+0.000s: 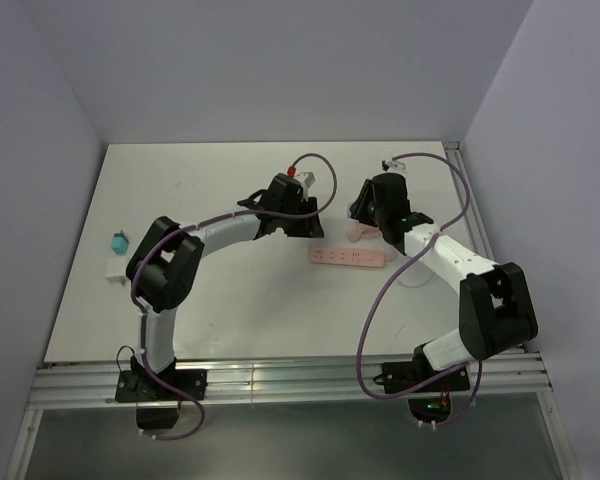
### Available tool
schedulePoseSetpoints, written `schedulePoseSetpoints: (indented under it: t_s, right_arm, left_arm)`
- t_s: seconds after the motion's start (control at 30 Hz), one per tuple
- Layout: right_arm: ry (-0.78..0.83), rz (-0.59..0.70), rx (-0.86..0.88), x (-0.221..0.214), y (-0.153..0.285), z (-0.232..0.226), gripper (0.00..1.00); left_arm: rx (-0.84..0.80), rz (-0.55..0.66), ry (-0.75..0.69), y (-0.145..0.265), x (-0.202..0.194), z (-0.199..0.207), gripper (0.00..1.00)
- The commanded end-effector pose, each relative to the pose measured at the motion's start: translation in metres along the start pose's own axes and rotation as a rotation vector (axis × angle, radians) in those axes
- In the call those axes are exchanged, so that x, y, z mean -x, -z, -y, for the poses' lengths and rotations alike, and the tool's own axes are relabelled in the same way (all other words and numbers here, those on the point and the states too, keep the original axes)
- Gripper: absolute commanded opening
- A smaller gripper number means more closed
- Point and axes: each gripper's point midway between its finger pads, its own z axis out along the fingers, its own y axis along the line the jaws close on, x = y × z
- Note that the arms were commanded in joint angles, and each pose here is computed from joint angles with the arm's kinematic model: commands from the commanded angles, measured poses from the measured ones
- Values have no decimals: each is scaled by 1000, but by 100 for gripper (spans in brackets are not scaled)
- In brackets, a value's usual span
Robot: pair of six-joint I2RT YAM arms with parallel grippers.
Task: Insert the plug
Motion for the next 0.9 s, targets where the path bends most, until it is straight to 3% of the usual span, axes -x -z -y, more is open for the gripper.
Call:
schedulePoseSetpoints:
  t_s: [0.0, 0.2, 0.43, 0.53, 0.67, 0.8, 0.87]
  right_arm:
    - [-14, 8, 26, -4, 15, -5, 0]
    - [-4, 11, 22, -11, 30, 1, 0]
    - [10, 36, 49, -6, 50, 0, 0]
    - [19, 34, 67, -9, 56, 0, 0]
    - [37, 16, 83, -16, 60, 0, 0]
    - [55, 22, 77, -16, 66, 4, 0]
    - [53, 30, 64, -15, 73, 7, 0]
  left_arm:
    - [-123, 3, -10, -6, 1, 20, 45]
    - [-134, -90, 27, -8, -44, 8, 40]
    - [-145, -106, 19, 12, -85, 25, 37]
    - [-84, -58, 40, 32, -91, 17, 41]
    - [10, 62, 10, 49, -68, 6, 50]
    - [68, 209, -118, 73, -40, 12, 59]
    - [47, 250, -229, 82, -45, 39, 60]
